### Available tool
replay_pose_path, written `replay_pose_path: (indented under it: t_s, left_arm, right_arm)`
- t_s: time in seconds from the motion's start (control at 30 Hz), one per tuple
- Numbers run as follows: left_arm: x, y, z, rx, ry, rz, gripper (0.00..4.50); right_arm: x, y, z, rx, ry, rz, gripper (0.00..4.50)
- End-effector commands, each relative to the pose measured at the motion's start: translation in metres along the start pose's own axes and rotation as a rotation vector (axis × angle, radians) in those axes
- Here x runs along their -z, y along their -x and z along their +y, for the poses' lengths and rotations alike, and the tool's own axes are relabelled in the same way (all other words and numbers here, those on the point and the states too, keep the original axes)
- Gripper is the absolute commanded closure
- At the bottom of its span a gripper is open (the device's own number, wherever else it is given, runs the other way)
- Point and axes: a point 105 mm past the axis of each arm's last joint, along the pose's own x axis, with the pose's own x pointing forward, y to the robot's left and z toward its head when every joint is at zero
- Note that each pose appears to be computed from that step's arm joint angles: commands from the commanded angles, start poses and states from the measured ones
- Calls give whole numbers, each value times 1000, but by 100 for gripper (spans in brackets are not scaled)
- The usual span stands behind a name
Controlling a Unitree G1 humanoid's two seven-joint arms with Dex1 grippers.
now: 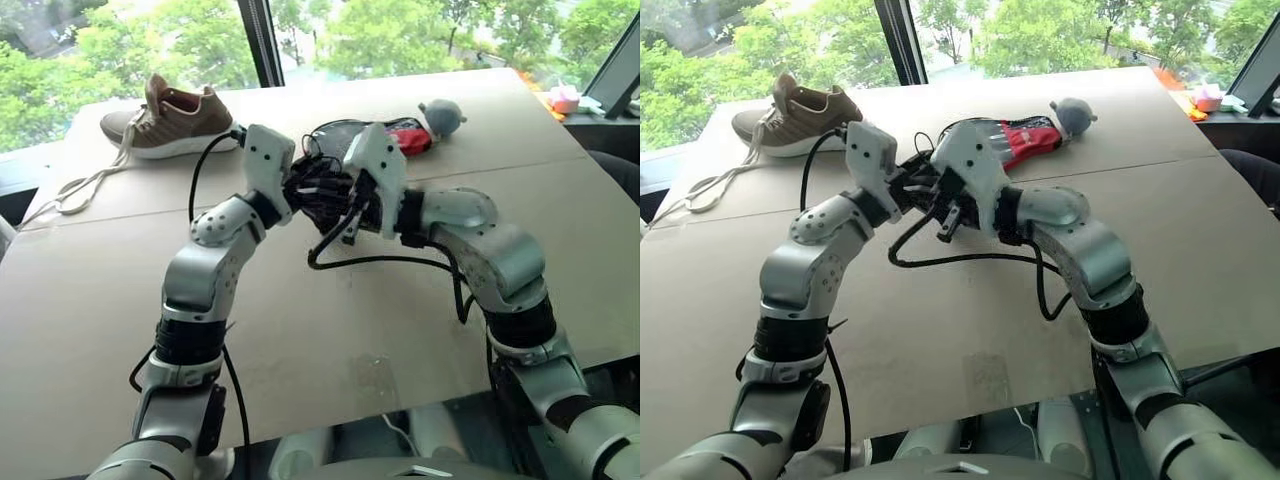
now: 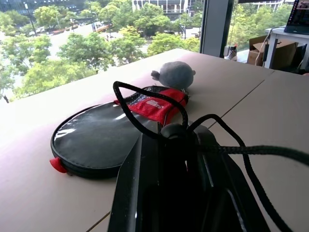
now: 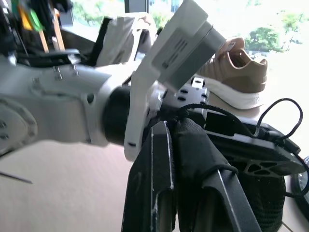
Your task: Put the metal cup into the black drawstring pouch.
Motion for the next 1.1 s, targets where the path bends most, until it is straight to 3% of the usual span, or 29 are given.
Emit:
replay_pose_path:
  t_s: [0.03,0.17,0.23,0.37,0.57,0.73,0.8,0.87,1.0,1.1]
  left_arm:
    - [-11,5,4,-11,-16,-45,434]
    - [-5,8,5,-15,-15,-31,434]
    - [1,12,5,-13,-7,-18,434]
    - [6,14,-1,17,8,4,434]
    - [12,17,-9,49,22,27,434]
    - [16,18,-12,60,33,48,434]
    - [17,18,-13,65,42,51,434]
    - [17,18,-14,67,48,50,434]
    - [16,20,-14,74,67,44,434]
    - [13,27,-11,84,121,29,434]
  right_arm:
    - [-29,16,-14,60,-95,-142,444]
    - [-60,23,-42,190,-200,-342,444]
    - [-100,33,-62,257,-311,-583,444]
    - [-157,51,-73,252,-393,-850,444]
    - [-206,75,-70,178,-431,-1087,444]
    - [-225,98,-67,104,-441,-1235,444]
    - [-226,100,-67,100,-439,-1246,444]
    - [-217,90,-67,121,-406,-1163,444]
    - [-168,53,-66,179,-317,-835,444]
    - [-134,40,-60,192,-282,-692,444]
